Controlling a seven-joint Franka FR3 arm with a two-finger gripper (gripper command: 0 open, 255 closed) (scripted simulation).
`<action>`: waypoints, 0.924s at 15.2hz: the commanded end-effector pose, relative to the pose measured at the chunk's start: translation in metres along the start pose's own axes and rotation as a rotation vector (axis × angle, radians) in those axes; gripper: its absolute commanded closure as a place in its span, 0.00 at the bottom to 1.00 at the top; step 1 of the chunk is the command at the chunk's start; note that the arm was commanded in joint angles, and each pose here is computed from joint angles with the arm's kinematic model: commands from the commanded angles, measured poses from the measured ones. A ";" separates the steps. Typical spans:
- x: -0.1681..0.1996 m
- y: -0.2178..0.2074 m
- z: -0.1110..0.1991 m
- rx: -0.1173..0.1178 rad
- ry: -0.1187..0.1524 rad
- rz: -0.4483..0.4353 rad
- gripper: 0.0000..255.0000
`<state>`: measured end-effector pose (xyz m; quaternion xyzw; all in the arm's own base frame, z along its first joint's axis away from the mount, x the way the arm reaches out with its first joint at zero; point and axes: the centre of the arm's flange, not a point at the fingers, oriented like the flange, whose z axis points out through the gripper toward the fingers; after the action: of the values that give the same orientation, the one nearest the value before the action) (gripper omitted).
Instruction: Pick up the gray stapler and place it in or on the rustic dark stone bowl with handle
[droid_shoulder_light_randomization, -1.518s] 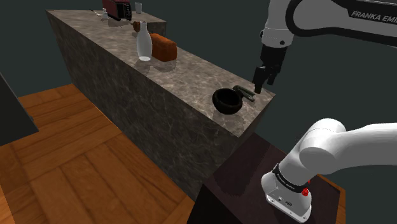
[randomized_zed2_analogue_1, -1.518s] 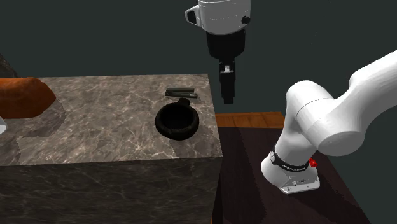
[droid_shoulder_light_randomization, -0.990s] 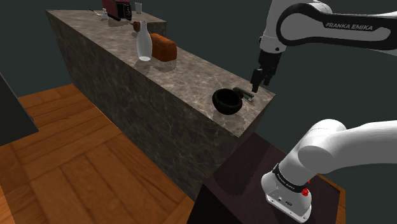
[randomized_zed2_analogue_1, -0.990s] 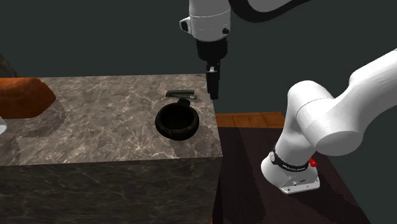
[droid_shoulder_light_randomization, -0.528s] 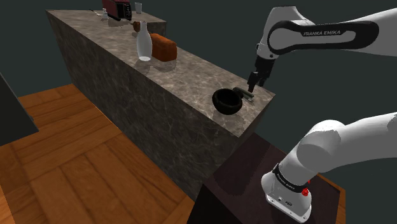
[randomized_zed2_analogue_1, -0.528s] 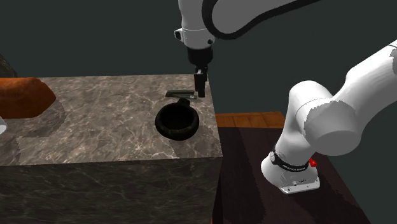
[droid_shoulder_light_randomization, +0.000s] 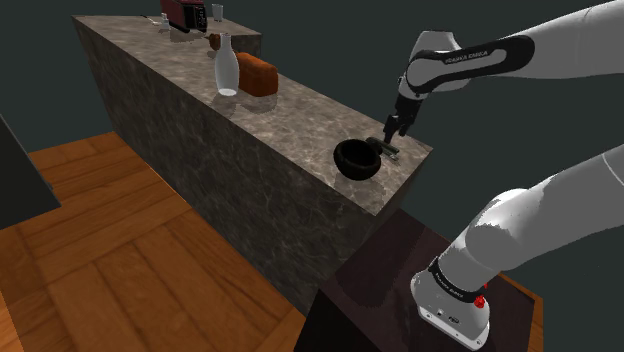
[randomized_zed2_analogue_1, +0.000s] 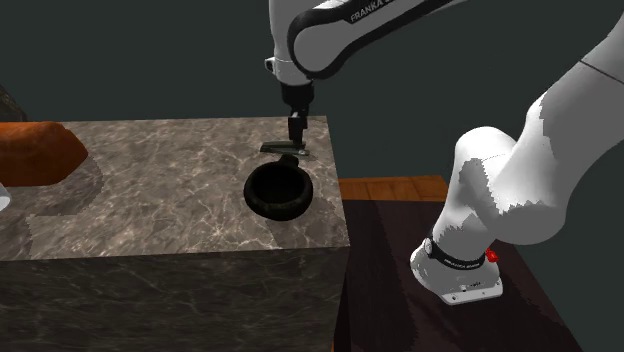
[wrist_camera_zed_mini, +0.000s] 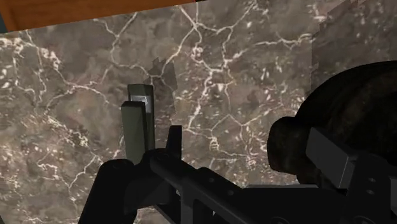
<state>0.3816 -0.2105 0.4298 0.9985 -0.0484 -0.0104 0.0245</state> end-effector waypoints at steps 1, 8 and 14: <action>0.011 0.022 0.015 0.005 0.015 0.002 0.00; 0.052 0.089 0.062 0.030 0.061 0.009 0.00; 0.065 0.105 0.094 0.037 0.072 0.010 0.00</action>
<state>0.4333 -0.3246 0.3445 0.9982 -0.0528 0.0263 0.0079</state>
